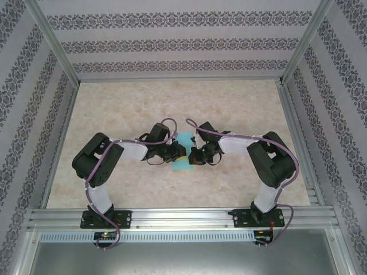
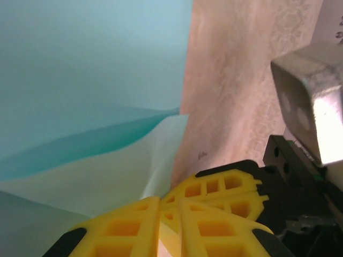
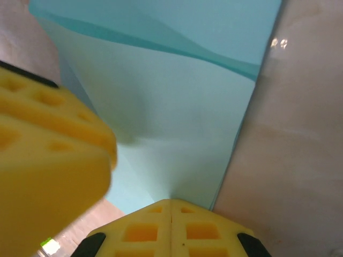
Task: Fold a paper plane with a square sheet of paper (pick it up from the middle)
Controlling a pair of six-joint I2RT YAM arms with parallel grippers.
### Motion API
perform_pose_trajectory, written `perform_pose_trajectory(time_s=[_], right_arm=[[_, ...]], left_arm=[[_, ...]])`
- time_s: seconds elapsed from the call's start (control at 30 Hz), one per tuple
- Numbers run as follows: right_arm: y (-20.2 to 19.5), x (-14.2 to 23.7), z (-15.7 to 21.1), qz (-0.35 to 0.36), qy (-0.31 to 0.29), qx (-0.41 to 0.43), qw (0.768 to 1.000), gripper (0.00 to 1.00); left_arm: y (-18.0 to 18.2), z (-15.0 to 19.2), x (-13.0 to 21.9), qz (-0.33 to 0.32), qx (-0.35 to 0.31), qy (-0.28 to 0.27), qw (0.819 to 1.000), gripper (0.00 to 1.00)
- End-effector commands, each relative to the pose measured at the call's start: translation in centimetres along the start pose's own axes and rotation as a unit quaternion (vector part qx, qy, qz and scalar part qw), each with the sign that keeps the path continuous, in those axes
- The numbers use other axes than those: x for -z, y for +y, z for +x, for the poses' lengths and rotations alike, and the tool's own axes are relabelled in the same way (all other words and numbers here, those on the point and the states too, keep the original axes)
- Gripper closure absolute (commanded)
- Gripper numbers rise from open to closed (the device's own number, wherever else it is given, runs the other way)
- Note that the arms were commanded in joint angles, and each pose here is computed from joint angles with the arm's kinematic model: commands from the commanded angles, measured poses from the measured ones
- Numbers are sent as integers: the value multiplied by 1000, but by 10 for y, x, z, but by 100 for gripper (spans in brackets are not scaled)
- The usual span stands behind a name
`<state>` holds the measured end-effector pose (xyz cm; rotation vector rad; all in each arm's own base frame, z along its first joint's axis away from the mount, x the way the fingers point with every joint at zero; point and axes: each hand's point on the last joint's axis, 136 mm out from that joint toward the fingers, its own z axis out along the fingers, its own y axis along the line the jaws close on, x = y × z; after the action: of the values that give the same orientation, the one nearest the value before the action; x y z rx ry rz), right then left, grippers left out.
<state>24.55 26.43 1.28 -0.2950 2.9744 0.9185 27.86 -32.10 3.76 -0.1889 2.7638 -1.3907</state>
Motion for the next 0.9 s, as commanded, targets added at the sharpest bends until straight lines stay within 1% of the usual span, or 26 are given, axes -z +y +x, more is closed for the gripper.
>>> perform_pose_trajectory(time_s=[0.0,0.07,0.23,0.33,0.5,0.73,0.87], right_arm=[[-22,-7,5,37,7,-23,999,100],[-22,-7,5,37,8,-23,999,100],[-24,-8,8,39,12,-24,999,100],[-29,-10,12,50,17,-23,998,100],[-41,-12,22,73,29,-25,997,100],[-60,-9,35,118,48,-14,992,100],[-68,-8,42,134,57,-8,989,100]], left_arm=[[11,13,-7,-24,6,6,1000,83],[17,15,-11,-32,12,8,999,86],[26,20,-16,-47,22,12,999,89],[37,18,-14,-77,26,3,997,89],[49,12,-12,-104,35,-18,994,90],[46,-9,4,-126,33,-61,990,90],[45,-22,13,-135,32,-76,987,89]])
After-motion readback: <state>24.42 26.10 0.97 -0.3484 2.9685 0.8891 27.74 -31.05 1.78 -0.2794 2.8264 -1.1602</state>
